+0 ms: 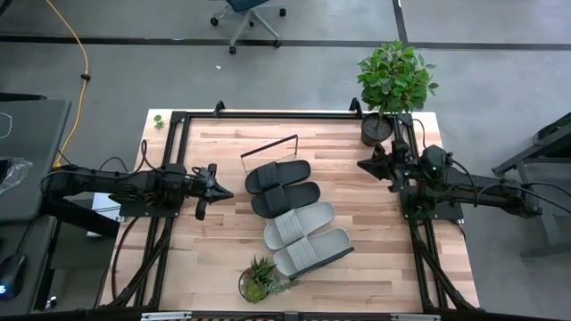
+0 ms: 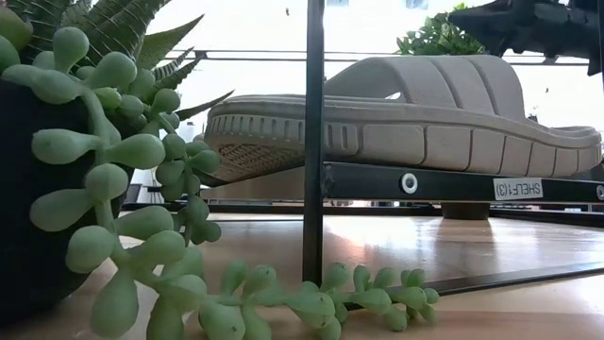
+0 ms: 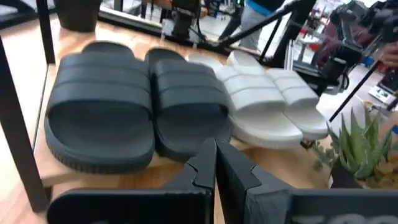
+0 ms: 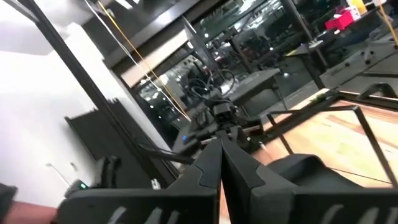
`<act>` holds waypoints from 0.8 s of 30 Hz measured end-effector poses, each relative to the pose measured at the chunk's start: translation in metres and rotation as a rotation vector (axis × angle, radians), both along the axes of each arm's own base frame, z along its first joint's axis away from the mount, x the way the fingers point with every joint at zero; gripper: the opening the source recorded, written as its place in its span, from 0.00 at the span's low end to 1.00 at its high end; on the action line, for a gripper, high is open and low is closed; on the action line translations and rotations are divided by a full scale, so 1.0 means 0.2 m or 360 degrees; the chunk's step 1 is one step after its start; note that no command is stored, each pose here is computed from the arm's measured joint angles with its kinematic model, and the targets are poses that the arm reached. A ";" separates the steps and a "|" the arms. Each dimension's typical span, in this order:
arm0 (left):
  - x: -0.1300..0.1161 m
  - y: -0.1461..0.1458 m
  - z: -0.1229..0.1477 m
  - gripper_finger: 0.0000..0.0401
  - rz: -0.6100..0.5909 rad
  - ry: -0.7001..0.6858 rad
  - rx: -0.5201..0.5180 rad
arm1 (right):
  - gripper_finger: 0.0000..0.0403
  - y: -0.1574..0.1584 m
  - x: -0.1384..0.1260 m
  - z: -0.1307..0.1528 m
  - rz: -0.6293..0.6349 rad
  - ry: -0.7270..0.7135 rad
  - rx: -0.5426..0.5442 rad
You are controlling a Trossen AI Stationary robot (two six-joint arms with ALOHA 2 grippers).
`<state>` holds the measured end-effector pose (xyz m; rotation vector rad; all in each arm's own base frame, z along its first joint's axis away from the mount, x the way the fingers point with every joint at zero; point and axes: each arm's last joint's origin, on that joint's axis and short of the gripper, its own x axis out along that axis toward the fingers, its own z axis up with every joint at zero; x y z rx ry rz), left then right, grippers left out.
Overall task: Pick and place slides into the shelf
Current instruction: Return to Home Position
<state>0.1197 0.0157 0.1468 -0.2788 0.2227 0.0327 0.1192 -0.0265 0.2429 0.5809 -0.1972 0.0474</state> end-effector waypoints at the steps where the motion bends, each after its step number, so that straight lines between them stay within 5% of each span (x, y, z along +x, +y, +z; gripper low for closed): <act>1: 0.00 0.00 0.00 0.00 -0.0001 0.0011 -0.0002 | 0.00 0.00 0.00 0.00 -0.0004 0.0013 -0.0016; 16: 0.00 0.01 -0.01 0.00 0.0075 0.0030 0.0016 | 0.00 0.01 -0.06 -0.18 -0.0046 -0.0319 0.0008; 24: 0.00 0.01 -0.01 0.00 0.0080 0.0030 0.0017 | 0.00 0.01 -0.06 -0.22 -0.0127 -0.0181 -0.0065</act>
